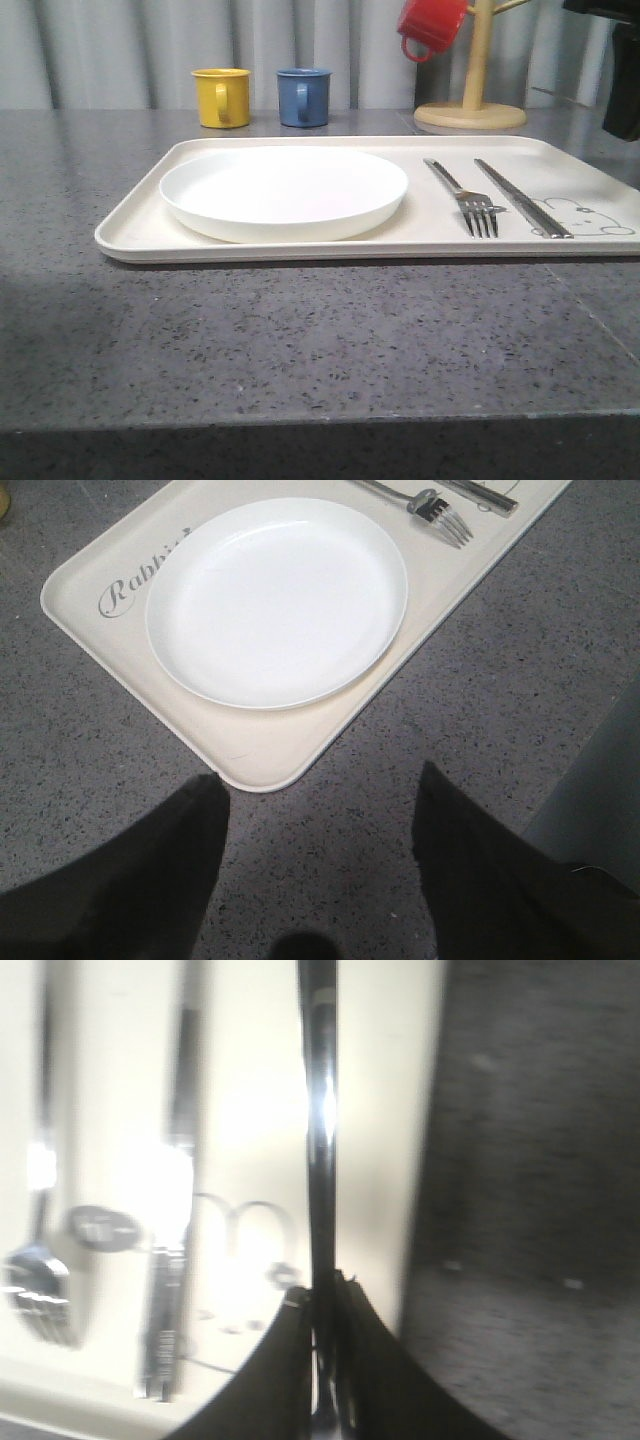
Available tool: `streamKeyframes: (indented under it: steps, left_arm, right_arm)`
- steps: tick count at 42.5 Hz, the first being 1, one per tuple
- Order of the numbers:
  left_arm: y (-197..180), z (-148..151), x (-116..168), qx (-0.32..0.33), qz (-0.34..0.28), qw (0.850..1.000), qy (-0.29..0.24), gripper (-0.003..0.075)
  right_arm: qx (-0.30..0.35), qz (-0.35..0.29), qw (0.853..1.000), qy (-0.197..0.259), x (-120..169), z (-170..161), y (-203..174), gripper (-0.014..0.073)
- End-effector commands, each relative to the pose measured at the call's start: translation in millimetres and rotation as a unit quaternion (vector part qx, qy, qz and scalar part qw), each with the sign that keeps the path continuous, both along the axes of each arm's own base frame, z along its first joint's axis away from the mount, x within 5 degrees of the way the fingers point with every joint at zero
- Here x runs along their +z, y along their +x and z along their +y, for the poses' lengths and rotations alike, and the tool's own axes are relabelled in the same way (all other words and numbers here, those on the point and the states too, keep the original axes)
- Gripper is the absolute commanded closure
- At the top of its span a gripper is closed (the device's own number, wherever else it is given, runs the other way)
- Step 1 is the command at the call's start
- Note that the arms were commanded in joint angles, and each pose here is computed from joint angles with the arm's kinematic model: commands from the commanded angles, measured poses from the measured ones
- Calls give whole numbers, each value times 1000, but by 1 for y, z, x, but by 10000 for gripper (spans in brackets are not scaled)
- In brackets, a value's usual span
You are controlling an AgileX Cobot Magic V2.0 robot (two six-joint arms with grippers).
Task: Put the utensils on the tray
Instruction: 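Lower the spoon onto the tray beside the chopsticks and release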
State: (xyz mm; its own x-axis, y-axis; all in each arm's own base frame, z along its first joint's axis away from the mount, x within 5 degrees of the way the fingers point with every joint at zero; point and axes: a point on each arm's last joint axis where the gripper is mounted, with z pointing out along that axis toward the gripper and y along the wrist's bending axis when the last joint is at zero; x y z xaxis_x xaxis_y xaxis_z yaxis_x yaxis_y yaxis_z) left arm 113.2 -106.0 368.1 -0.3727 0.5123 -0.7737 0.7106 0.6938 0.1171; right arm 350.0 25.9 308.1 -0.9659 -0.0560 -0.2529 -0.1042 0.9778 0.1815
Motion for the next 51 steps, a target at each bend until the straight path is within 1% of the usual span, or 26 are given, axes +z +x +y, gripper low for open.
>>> streamKeyframes:
  steps: [1,6,9,16,22,27,32,35,37,41,44,48,51]
  left_arm:
    - [0,-3,14,-4,-34,999,-39,312]
    - [0,-3,14,-4,-34,999,-39,312]
    - [0,-3,14,-4,-34,999,-39,312]
    - [0,-3,14,-4,-34,999,-39,312]
    - [0,-3,14,-4,-34,999,-39,312]
    - [0,-3,14,-4,-34,999,-39,312]
    - [0,-3,14,-4,-34,999,-39,312]
    - [0,-3,14,-4,-34,999,-39,312]
    - [0,-3,14,-4,-34,999,-39,312]
    - [0,-3,14,-4,-34,999,-39,312]
    - [0,-3,14,-4,-34,999,-39,312]
    - [0,-3,14,-4,-34,999,-39,312]
    - [0,-3,14,-4,-34,999,-39,312]
  right_arm:
    - [-7,-20,1000,22,24,10,-11,609]
    - [-37,-22,999,31,24,11,-9,609]
    - [-37,-18,999,31,22,11,-7,609]
    - [-56,26,998,32,0,12,3,608]
    - [-59,42,997,31,-13,12,10,596]
    - [-60,43,997,28,-17,12,13,501]
    - [-62,34,997,28,-18,12,15,342]
    - [-64,28,997,29,-18,12,17,265]
    - [-63,25,997,29,-18,12,17,237]
    - [-54,13,998,26,-13,11,15,231]
    - [-36,-7,999,22,-3,12,11,232]
    - [-6,-45,999,18,18,17,0,232]
    - [36,-81,996,9,39,28,-16,232]
